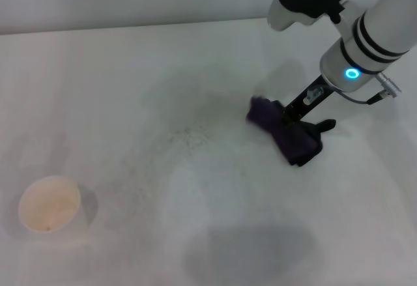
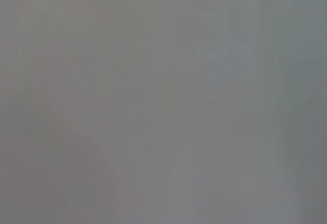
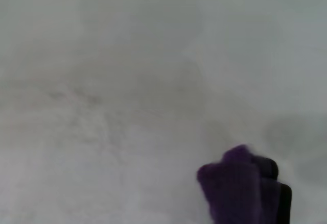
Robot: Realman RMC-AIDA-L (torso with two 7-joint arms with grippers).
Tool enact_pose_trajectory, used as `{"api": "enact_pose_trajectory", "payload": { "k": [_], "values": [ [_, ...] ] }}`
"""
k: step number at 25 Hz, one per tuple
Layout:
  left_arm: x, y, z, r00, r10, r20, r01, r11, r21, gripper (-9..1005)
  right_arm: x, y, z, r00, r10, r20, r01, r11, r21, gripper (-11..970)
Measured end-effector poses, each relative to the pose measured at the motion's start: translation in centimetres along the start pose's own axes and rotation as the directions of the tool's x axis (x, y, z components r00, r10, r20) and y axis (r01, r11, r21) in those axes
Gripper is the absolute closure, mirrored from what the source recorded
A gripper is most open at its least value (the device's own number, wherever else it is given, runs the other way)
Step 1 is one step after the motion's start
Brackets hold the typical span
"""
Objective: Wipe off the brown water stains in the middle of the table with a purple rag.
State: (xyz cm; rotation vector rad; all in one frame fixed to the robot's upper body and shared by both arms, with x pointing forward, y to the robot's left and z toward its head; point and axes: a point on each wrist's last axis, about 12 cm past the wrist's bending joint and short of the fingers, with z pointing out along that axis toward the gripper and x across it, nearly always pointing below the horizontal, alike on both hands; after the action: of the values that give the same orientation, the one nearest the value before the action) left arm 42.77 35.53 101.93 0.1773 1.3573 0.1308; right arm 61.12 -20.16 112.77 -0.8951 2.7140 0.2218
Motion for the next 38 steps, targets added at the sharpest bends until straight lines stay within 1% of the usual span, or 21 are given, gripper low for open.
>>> {"api": "enact_pose_trajectory", "payload": {
  "k": [1,3,5,6,9,10,11,12,14,16,19,22,23,24,25,28,30,33,34,36,38],
  "values": [
    [0.0,0.0,0.0,1.000,0.000,0.000,0.000,1.000,-0.004,128,0.0,-0.1,-0.1,1.000,0.002,0.011,-0.002,1.000,-0.010,798],
    [0.0,0.2,0.1,1.000,-0.004,-0.002,0.004,1.000,-0.023,127,0.1,-0.8,-0.6,0.999,0.014,0.038,-0.014,1.000,-0.014,795],
    [0.1,0.4,0.2,1.000,-0.018,-0.007,0.017,0.998,-0.063,127,0.3,-2.1,-1.2,0.996,0.032,0.079,-0.031,0.999,-0.019,792],
    [0.2,0.4,0.2,1.000,-0.024,-0.007,0.023,0.997,-0.077,127,0.6,-3.0,-1.6,0.993,0.045,0.106,-0.043,0.999,-0.023,791],
    [0.2,0.5,0.2,1.000,-0.026,-0.007,0.026,0.996,-0.087,127,1.8,-5.9,-2.9,0.973,0.086,0.216,-0.081,0.996,-0.029,669],
    [0.1,0.5,0.3,1.000,-0.027,-0.004,0.026,0.995,-0.095,126,2.2,-6.5,-3.2,0.964,0.095,0.248,-0.090,0.995,-0.032,629],
    [0.1,0.5,0.4,1.000,-0.027,-0.003,0.026,0.994,-0.104,126,3.2,-8.2,-3.8,0.930,0.115,0.350,-0.107,0.993,-0.041,588],
    [0.1,0.5,0.4,1.000,-0.027,-0.003,0.026,0.994,-0.104,126,3.2,-8.2,-3.8,0.930,0.115,0.350,-0.107,0.993,-0.041,588],
    [0.2,0.5,0.7,0.999,-0.040,-0.003,0.039,0.990,-0.135,126,4.2,-9.4,-4.2,0.882,0.128,0.454,-0.113,0.992,-0.061,588],
    [0.2,0.5,0.8,0.999,-0.043,-0.001,0.042,0.989,-0.141,128,5.2,-10.5,-4.7,0.818,0.138,0.558,-0.112,0.990,-0.080,588],
    [0.2,0.4,0.9,0.999,-0.050,0.001,0.049,0.988,-0.149,132,7.4,-11.9,-5.4,0.712,0.145,0.687,-0.125,0.989,-0.079,587],
    [0.2,0.3,1.0,0.999,-0.055,0.000,0.054,0.987,-0.150,132,10.0,-13.1,-5.5,0.606,0.144,0.782,-0.175,0.983,-0.045,587],
    [0.2,0.3,1.0,0.998,-0.056,0.000,0.056,0.987,-0.151,132,11.5,-13.8,-5.2,0.553,0.140,0.821,-0.230,0.973,-0.011,587],
    [0.2,0.3,0.9,0.998,-0.057,0.000,0.056,0.987,-0.150,132,11.5,-13.8,-5.2,0.553,0.140,0.821,-0.230,0.973,-0.011,587],
    [0.2,0.2,0.9,0.998,-0.058,-0.001,0.057,0.987,-0.148,132,12.2,-14.1,-4.9,0.528,0.138,0.838,-0.260,0.966,0.004,587],
    [0.3,0.1,0.8,0.998,-0.065,-0.008,0.063,0.987,-0.145,133,13.7,-14.6,-4.0,0.491,0.112,0.864,-0.330,0.942,0.066,587],
    [0.4,0.0,0.7,0.997,-0.080,-0.015,0.077,0.987,-0.144,133,14.7,-14.7,-3.3,0.463,0.088,0.882,-0.374,0.921,0.105,587],
    [0.6,-0.3,0.7,0.994,-0.101,-0.029,0.095,0.985,-0.144,133,16.4,-14.4,-1.8,0.395,0.055,0.917,-0.447,0.884,0.139,588],
    [0.7,-0.3,0.7,0.994,-0.103,-0.034,0.097,0.985,-0.144,133,16.9,-14.3,-1.4,0.363,0.049,0.931,-0.478,0.867,0.140,588],
    [0.8,-0.4,0.7,0.993,-0.107,-0.041,0.100,0.984,-0.145,133,17.8,-13.8,-0.4,0.321,0.033,0.947,-0.529,0.835,0.150,588],
    [0.8,-0.5,0.8,0.993,-0.110,-0.046,0.102,0.984,-0.143,133,18.4,-13.4,0.2,0.304,-0.006,0.953,-0.560,0.808,0.184,579]
  ]
}}
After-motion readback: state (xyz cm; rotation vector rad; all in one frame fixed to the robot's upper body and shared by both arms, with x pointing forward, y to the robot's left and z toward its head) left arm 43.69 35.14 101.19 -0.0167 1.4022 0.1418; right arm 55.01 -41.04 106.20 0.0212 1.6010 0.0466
